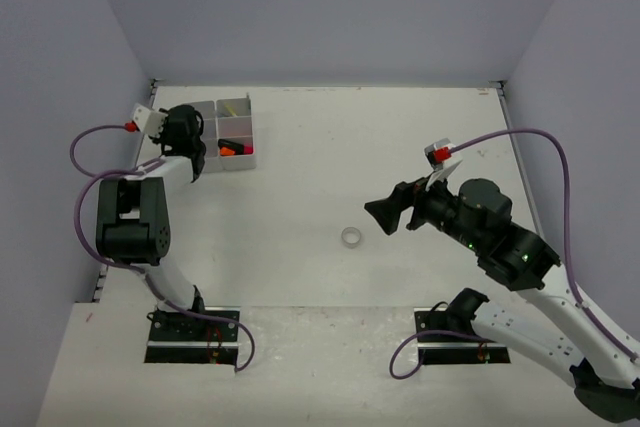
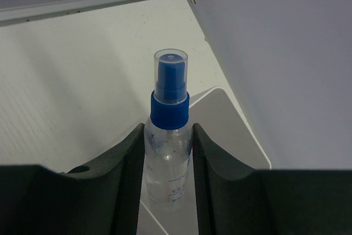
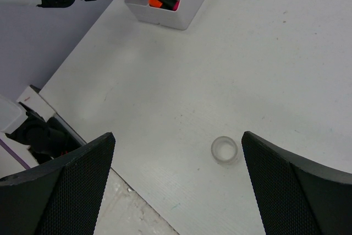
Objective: Sort the stationery into containers
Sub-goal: Place the stationery in the storage box, then pick up the stationery from the center of the board.
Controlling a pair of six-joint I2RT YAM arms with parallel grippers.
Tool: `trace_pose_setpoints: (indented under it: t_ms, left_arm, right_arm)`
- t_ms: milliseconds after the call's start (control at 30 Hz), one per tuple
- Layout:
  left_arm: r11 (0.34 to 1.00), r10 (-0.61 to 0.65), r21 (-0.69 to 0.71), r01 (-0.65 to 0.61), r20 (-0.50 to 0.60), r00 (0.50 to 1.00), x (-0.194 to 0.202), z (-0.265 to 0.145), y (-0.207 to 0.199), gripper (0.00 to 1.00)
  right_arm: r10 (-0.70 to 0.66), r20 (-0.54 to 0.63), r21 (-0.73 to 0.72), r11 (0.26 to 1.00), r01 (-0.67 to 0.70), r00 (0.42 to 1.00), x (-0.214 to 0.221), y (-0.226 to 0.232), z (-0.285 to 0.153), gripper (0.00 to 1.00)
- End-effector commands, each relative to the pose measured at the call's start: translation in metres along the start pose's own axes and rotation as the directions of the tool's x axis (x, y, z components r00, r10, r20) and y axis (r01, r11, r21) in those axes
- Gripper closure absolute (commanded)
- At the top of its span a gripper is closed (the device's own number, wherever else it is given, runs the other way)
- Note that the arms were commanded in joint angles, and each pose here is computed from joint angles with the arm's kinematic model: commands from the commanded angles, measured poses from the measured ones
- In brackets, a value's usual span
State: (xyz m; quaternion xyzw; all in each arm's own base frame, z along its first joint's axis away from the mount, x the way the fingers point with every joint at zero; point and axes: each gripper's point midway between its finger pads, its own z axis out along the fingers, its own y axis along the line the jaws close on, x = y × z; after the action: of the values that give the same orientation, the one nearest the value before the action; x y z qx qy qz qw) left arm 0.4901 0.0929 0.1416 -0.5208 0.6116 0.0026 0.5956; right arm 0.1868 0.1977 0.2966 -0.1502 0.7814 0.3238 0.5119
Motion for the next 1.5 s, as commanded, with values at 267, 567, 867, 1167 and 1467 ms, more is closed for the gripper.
trace_pose_setpoints:
  t_ms: [267,567,867,1167,1467]
  left_arm:
    - [0.988,-0.075,0.131,0.078,-0.03,0.997,-0.029,-0.017,-0.046,0.31]
    - [0.968,-0.116,0.211,0.138,-0.114,0.987,-0.089,-0.091,-0.075,0.01]
    - [0.889,0.117,0.456,0.045,-0.321,0.94,-0.084,-0.209,-0.052,0.0]
    - [0.831,0.343,0.551,-0.076,-0.4,0.85,-0.034,-0.247,-0.007,0.0]
    - [0.702,0.521,0.711,0.035,-0.546,0.656,0.067,-0.317,0.008,0.0]
  right_arm:
    - [0.051,-0.207,0.115,0.993,-0.028,0.977,0.042,-0.021,0.051,0.01]
    - [0.236,-0.472,0.385,0.922,-0.042,0.85,0.143,-0.077,0.1,0.37]
    - [0.317,-0.552,0.496,0.868,-0.001,0.771,0.192,-0.101,0.123,0.53]
    - [0.368,-0.61,0.549,0.835,0.04,0.702,0.232,-0.114,0.129,0.68]
    - [0.33,-0.555,0.534,0.845,0.024,0.764,0.209,-0.09,0.137,1.0]
